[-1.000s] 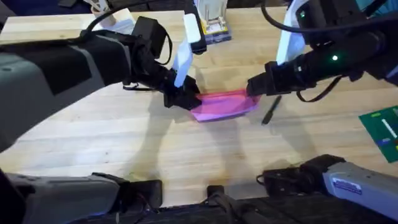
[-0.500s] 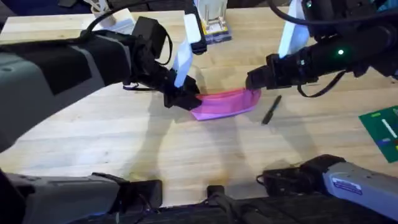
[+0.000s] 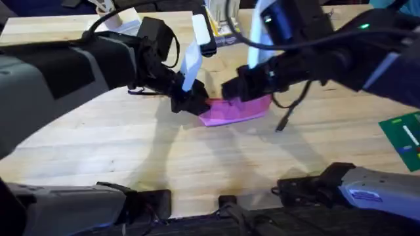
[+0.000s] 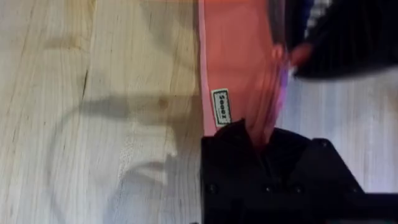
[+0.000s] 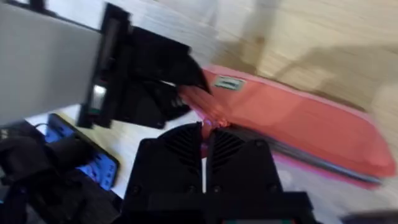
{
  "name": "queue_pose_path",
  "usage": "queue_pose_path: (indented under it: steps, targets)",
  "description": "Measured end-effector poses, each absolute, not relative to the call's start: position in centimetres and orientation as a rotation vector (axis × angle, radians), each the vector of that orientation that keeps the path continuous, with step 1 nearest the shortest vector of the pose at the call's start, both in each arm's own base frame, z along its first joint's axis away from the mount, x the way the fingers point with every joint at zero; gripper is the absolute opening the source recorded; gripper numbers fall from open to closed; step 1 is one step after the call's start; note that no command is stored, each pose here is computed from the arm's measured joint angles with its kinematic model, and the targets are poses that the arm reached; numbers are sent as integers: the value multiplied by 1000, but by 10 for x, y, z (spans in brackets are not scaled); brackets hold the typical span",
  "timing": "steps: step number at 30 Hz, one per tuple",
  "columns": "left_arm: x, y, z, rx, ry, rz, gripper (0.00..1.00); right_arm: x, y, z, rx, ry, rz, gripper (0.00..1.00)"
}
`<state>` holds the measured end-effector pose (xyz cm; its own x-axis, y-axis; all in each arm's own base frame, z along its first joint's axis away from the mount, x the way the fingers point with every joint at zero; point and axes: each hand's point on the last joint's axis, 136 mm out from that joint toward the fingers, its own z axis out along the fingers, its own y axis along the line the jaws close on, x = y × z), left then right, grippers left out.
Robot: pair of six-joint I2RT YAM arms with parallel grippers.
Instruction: Unzip the bag, pick up the pens from the table one at a time and place them inside, then zip the bag closed.
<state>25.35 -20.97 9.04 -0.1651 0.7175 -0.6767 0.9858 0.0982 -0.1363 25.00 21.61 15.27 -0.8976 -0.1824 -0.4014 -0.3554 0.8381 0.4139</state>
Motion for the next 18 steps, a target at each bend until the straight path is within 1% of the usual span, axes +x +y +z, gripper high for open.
queue_pose_path:
  steps: [7,15,16,17,18]
  targets:
    - [254,-209,90,1661,1940,-804,46,248,252,152,-410,2637,767,32]
    - [255,-208,90,1657,1947,-802,46,248,255,152,-389,2635,767,32]
    - [255,-208,90,1657,1942,-802,46,251,255,157,-380,2622,803,339]
    - [255,-209,90,1660,1941,-803,46,252,255,163,-388,2606,819,493]
    - [254,-209,90,1662,1940,-803,46,253,253,168,-396,2591,821,618]
